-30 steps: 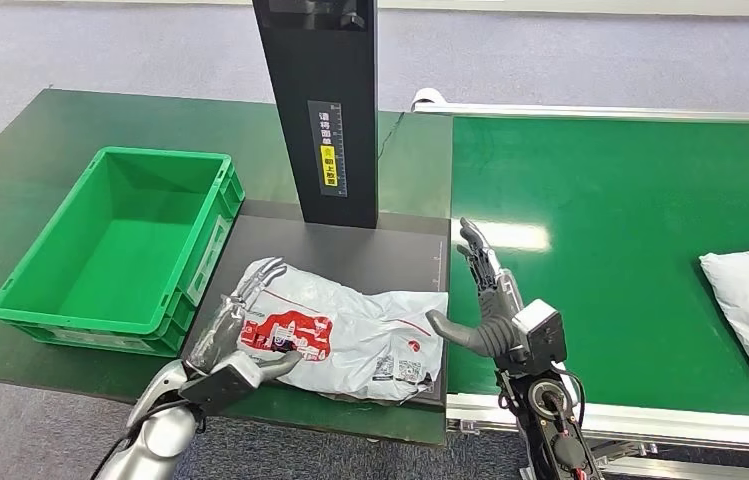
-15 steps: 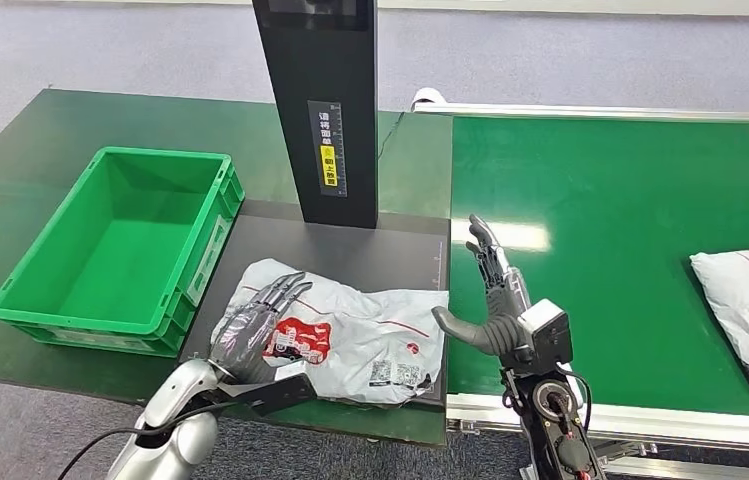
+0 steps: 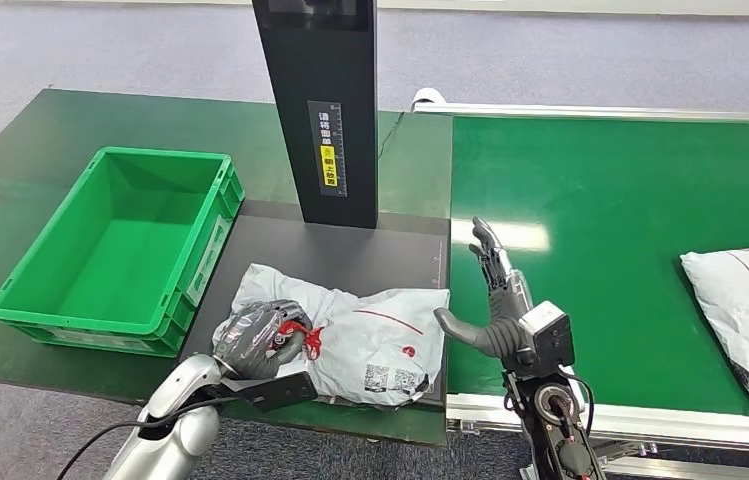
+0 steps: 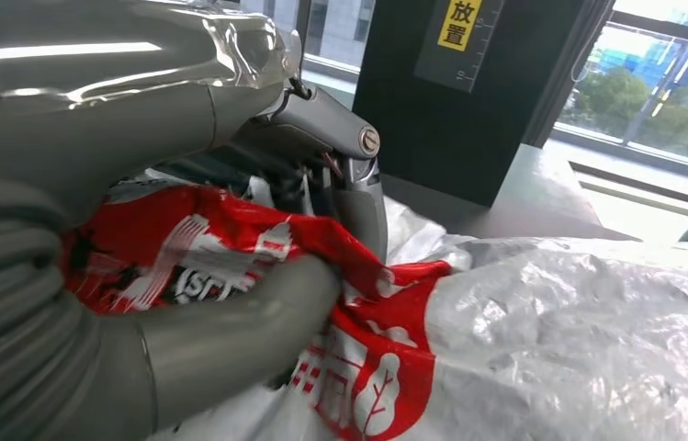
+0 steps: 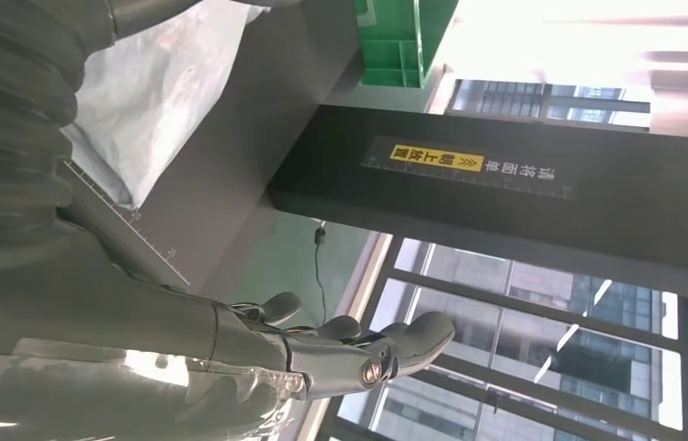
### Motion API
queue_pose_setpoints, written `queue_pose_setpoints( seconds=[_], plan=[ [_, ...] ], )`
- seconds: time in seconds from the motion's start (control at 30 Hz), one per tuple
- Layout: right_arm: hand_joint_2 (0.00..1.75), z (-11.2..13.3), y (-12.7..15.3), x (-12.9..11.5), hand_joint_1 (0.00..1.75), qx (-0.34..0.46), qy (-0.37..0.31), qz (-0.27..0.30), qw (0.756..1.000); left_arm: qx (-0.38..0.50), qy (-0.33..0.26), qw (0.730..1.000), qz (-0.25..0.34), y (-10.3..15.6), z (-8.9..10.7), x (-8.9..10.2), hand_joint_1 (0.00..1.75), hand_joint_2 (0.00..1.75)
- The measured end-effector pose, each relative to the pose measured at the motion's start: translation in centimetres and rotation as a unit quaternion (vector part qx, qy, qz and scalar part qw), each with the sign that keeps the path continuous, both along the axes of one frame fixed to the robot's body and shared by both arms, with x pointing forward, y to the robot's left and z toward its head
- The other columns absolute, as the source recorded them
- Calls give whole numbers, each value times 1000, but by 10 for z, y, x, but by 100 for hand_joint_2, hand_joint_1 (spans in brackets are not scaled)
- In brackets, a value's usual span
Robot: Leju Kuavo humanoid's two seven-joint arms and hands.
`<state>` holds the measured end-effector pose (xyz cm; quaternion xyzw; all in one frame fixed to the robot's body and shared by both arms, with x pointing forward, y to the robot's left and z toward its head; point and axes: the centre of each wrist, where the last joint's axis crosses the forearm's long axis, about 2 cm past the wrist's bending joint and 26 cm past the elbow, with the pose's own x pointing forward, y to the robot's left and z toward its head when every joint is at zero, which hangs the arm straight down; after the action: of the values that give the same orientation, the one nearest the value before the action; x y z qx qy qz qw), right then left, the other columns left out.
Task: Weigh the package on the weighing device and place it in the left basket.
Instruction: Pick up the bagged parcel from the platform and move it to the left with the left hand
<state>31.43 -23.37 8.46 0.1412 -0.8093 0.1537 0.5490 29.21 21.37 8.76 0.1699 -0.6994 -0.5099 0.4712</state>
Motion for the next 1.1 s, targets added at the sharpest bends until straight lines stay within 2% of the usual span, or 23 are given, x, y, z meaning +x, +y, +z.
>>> queue_pose_setpoints(
  seconds=[0.23,0.6,0.83,0.97,1.1],
  plan=[
    [175,2,-2,-1,0,1,1,-6,1000,-30,-29,999,-5,1,1,1,175,175],
    [175,3,-3,-3,0,2,-1,-9,1000,-84,-147,986,6,2,17,2,175,175],
    [175,3,-3,-3,0,3,-2,-11,1000,-157,-293,942,42,8,49,2,175,175],
    [175,3,-3,-3,0,4,-3,-14,1000,-159,-357,915,98,18,69,4,175,175],
    [175,3,-3,-3,0,4,-4,-17,1000,-146,-397,892,160,34,79,10,175,175]
  ],
)
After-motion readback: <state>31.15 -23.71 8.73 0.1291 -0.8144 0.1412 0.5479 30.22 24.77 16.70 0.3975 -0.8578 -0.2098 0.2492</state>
